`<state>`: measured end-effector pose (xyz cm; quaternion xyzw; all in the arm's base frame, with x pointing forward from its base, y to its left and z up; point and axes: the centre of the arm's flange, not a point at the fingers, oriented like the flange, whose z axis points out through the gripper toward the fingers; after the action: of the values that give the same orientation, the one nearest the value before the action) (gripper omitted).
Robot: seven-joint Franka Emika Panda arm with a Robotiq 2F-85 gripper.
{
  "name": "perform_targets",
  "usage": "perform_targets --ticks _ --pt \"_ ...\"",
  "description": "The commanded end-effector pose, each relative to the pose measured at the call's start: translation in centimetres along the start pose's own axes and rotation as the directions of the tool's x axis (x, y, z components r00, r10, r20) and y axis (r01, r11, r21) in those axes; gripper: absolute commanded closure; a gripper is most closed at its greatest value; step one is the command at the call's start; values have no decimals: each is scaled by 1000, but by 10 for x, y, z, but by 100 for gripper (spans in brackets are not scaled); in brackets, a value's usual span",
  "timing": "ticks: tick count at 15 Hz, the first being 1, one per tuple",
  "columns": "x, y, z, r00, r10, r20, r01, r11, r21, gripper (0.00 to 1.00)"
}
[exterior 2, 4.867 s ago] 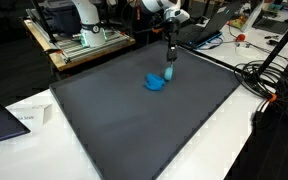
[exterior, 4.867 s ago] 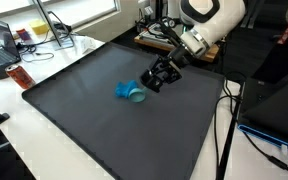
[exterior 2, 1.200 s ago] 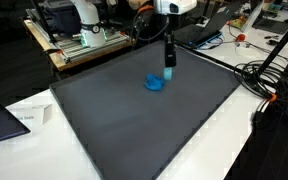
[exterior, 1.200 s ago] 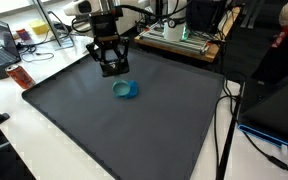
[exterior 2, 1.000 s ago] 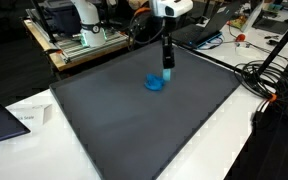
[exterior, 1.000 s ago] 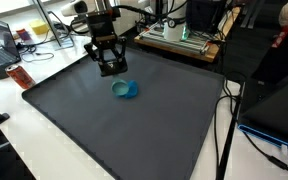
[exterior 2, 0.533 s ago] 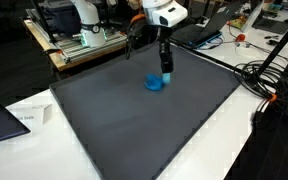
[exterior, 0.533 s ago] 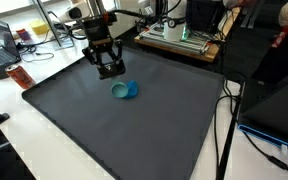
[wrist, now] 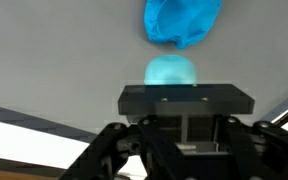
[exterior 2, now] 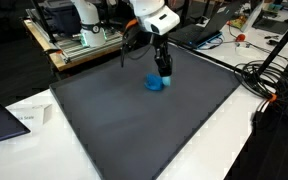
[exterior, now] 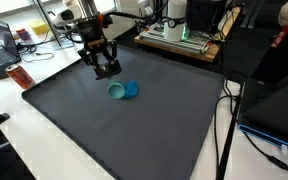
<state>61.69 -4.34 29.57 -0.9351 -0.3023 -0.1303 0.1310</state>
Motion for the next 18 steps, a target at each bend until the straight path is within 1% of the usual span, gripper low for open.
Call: perform_targets --ticks 1,4,5,6,9,12,18 --pt "1 -1 0 1000 -1 0 1 1000 1 53" --pt "1 -1 0 1000 -1 0 1 1000 1 53" --pt "1 -1 0 1000 -1 -1 1 1000 1 78" --pt "2 2 -1 1000 2 2 -2 1000 3 78" --pt "2 8 -1 1000 10 22 -11 998 62 78" --pt "0 12 -4 999 17 36 -21 994 103 78" --pt "2 27 -16 998 32 51 -42 980 196 78"
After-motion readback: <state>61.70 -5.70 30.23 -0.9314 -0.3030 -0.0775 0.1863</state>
